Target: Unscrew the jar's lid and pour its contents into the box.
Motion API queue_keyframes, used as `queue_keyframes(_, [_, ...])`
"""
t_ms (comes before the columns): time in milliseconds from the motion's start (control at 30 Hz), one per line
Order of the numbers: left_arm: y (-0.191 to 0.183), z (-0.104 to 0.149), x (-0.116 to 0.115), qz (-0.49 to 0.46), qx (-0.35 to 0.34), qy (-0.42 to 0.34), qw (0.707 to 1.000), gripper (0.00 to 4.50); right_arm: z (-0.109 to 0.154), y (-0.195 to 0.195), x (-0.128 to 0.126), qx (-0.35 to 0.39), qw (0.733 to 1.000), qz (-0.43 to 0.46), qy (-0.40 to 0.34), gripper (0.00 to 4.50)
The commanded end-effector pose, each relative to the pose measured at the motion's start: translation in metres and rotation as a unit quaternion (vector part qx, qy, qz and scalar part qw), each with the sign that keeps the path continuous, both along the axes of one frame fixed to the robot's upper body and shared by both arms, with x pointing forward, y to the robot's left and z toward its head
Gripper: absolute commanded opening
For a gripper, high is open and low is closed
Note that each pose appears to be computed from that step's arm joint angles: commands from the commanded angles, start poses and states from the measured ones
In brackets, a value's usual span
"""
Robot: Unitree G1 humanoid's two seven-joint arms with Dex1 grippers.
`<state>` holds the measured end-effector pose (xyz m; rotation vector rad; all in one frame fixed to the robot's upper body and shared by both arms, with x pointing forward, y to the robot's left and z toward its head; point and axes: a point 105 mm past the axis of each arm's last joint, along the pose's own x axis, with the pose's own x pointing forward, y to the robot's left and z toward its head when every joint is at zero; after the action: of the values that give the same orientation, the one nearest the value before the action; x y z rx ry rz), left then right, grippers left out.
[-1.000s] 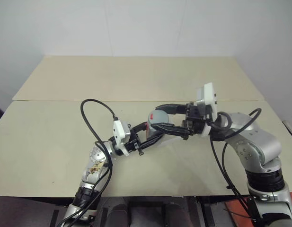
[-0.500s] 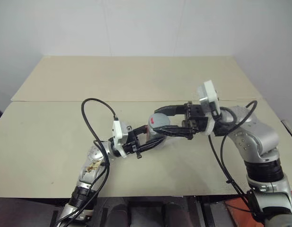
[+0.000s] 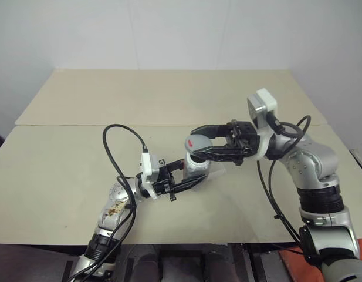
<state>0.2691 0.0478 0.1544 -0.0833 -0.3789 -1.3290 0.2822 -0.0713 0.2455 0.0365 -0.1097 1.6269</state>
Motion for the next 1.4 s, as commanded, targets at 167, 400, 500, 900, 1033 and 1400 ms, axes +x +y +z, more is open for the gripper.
queue_keyframes(167, [0.003, 0.011, -0.002, 0.017, -0.003, -0.032, 0.999, 2.00, 0.024, -0.035, 0.029, 0.038, 0.984, -0.165, -0.047, 2.83])
queue_keyframes(400, [0.018, 0.016, 0.006, 0.076, -0.006, -0.045, 0.996, 2.00, -0.019, -0.117, 0.034, -0.059, 0.914, -0.400, -0.039, 2.83])
queue_keyframes(500, [0.028, 0.018, 0.014, 0.102, -0.003, -0.031, 0.994, 2.00, -0.053, -0.135, 0.028, -0.120, 0.880, -0.460, 0.007, 2.83])
queue_keyframes(900, [0.061, 0.028, 0.050, 0.165, 0.048, -0.040, 0.984, 2.00, -0.161, -0.142, -0.003, -0.311, 0.791, -0.515, 0.110, 3.16])
queue_keyframes(1033, [0.063, 0.028, 0.055, 0.172, 0.065, -0.051, 0.982, 2.00, -0.160, -0.136, -0.008, -0.311, 0.800, -0.501, 0.106, 4.38])
queue_keyframes(1400, [0.059, 0.035, 0.083, 0.184, 0.176, -0.132, 0.958, 2.00, -0.089, -0.115, -0.017, -0.251, 0.855, -0.453, -0.020, 4.45])
